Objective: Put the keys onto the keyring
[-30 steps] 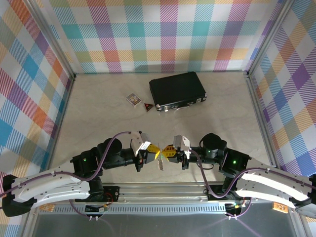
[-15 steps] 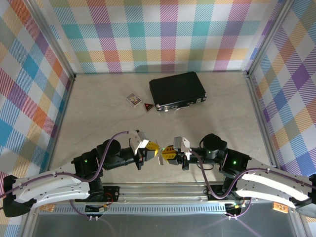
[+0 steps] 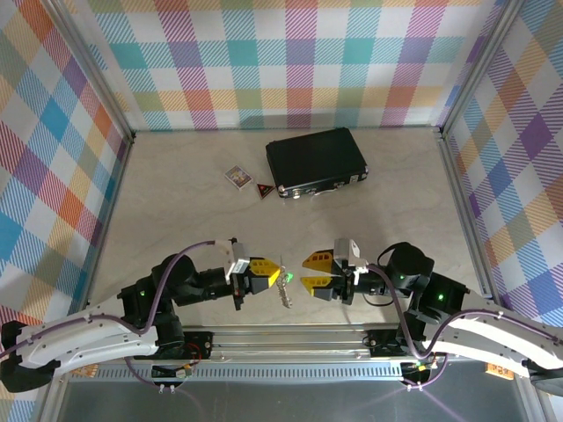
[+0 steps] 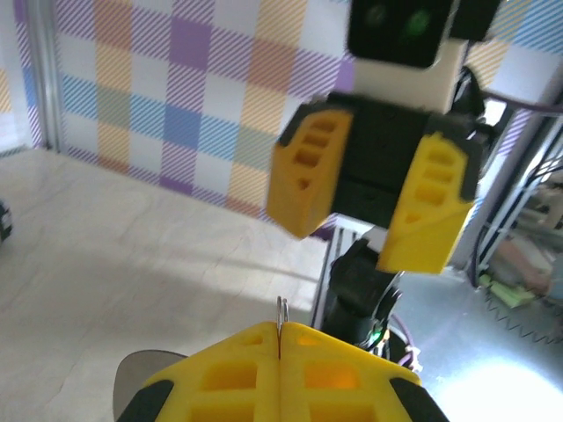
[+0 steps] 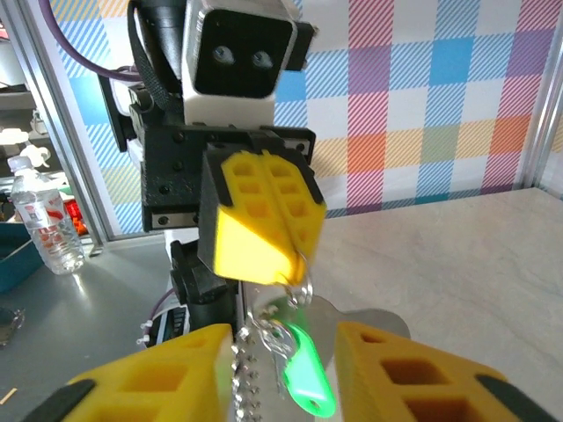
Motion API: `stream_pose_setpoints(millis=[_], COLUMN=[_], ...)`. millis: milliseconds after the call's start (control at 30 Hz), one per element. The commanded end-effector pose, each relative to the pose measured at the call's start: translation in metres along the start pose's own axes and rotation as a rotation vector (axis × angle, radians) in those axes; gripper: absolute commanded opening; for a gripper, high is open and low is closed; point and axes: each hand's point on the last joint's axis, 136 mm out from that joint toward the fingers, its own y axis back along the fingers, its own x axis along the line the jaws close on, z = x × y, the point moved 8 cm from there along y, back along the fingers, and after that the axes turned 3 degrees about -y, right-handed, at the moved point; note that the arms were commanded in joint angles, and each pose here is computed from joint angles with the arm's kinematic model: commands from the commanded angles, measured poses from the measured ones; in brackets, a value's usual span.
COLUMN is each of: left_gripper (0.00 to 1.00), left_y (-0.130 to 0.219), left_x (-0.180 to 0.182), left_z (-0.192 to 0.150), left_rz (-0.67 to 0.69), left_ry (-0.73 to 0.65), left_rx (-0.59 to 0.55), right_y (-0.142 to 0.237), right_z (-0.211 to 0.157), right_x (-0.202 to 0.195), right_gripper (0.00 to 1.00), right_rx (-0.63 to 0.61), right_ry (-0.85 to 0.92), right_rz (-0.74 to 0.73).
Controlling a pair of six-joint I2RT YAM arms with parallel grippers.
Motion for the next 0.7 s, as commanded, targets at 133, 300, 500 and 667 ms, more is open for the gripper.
stream_pose_setpoints(millis=[133,300,500,667], left_gripper=[0.0,0.0,0.0,0.0], left_y=[0.006,0.006,0.005,0.005], left_x=[-0.013,-0.013,-0.012,-0.011], left_z=[0.017,0.017,0.014,0.015], left_rz=[-0.123,-0.124,-0.112,-0.107], left_ry=[-0.037,-0.037,-0.04,-0.044], left_rx=[-0.13,-0.138,-0.134,-0.135], right_y=[-0.016,-0.021,-0.024,-0.027], right_z=[0.022,0.03,0.029,0.026], right_x=[0.006,0.008,0.007,0.005], right_gripper=[0.44,0.52,0.42,0.33], right_rx=[-0.031,-0.051,-0.042,-0.024], right_ry=[-0.076,-0.089,-0.104,-0.112], right_rz=[0.085,0.122,0.123,0.104])
